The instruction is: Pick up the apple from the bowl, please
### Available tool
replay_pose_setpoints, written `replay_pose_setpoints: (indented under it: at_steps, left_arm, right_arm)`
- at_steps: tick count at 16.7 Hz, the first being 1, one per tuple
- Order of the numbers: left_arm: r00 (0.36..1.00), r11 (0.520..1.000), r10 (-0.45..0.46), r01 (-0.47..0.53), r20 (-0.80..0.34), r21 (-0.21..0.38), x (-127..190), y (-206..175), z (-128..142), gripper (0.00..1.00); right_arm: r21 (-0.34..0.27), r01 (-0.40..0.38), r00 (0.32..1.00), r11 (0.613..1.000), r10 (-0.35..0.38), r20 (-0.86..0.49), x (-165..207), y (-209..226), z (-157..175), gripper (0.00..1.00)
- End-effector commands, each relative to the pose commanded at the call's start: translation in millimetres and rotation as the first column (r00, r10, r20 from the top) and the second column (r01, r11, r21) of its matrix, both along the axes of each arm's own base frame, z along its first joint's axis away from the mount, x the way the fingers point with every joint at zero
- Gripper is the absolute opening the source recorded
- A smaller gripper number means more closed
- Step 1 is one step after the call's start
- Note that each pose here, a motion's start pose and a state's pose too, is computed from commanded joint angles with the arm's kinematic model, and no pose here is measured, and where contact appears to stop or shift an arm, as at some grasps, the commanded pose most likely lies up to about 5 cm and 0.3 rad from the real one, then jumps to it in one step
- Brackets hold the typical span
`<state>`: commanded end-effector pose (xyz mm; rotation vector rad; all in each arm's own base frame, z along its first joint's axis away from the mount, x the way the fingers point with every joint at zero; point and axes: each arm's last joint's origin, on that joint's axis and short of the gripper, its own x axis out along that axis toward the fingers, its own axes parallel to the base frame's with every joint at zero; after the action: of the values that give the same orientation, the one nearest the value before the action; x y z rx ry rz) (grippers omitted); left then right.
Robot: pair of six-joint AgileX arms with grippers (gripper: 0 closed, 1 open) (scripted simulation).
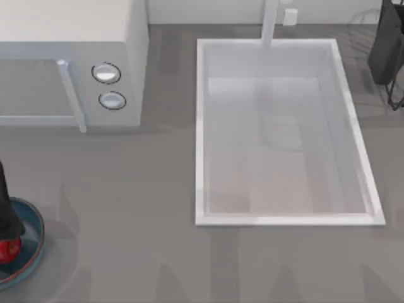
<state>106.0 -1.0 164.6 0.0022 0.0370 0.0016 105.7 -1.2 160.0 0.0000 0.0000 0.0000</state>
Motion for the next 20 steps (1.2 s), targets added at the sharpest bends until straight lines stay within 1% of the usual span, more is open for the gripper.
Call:
replay_pose_setpoints:
  at_steps: [2, 4, 6, 7, 9, 11, 13, 15, 17, 19, 20]
  left_arm:
    - [0.996, 1.0, 0.003, -0.003, -0.086, 0.004, 1.5, 0.4, 7.9, 1.0]
    - [0.975, 1.0, 0.007, -0.005, -0.223, 0.01, 5.9, 1.1, 17.5, 1.0]
    - [0.919, 1.0, 0.011, -0.005, -0.395, 0.016, 14.7, 2.0, 26.5, 1.0]
    - [0.874, 1.0, 0.013, -0.004, -0.486, 0.019, 20.9, 2.5, 30.2, 1.0]
    - [0.75, 1.0, 0.015, -0.001, -0.662, 0.021, 36.0, 3.9, 35.9, 1.0]
    - [0.594, 1.0, 0.014, 0.004, -0.805, 0.021, 53.7, 5.5, 39.0, 1.0]
    - [0.427, 1.0, 0.011, 0.009, -0.904, 0.017, 71.9, 7.3, 39.2, 1.0]
    - [0.272, 1.0, 0.007, 0.014, -0.962, 0.011, 88.6, 9.1, 37.5, 1.0]
    - [0.147, 1.0, 0.003, 0.016, -0.989, 0.005, 101.8, 10.7, 35.6, 1.0]
    - [0.068, 1.0, -0.001, 0.017, -0.998, 0.0, 110.3, 11.7, 34.5, 1.0]
    - [0.047, 1.0, -0.002, 0.018, -0.999, -0.001, 112.8, 12.1, 34.4, 1.0]
  right_arm:
    - [0.0, 0.0, 1.0, 1.0, 0.0, 0.0, 0.0, 0.0, 0.0, 1.0]
    - [0.0, 0.0, 1.0, 1.0, 0.0, 0.0, 0.0, 0.0, 0.0, 1.0]
    - [0.0, 0.0, 1.0, 1.0, 0.0, 0.0, 0.0, 0.0, 0.0, 1.0]
    - [0.0, 0.0, 1.0, 1.0, 0.0, 0.0, 0.0, 0.0, 0.0, 1.0]
    - [0.0, 0.0, 1.0, 1.0, 0.0, 0.0, 0.0, 0.0, 0.0, 1.0]
    - [0.0, 0.0, 1.0, 1.0, 0.0, 0.0, 0.0, 0.0, 0.0, 1.0]
    - [0.0, 0.0, 1.0, 1.0, 0.0, 0.0, 0.0, 0.0, 0.0, 1.0]
    - [0.0, 0.0, 1.0, 1.0, 0.0, 0.0, 0.0, 0.0, 0.0, 1.0]
    - [0.0, 0.0, 1.0, 1.0, 0.0, 0.0, 0.0, 0.0, 0.0, 1.0]
    - [0.0, 0.0, 1.0, 1.0, 0.0, 0.0, 0.0, 0.0, 0.0, 1.0]
    - [0.0, 0.0, 1.0, 1.0, 0.0, 0.0, 0.0, 0.0, 0.0, 1.0]
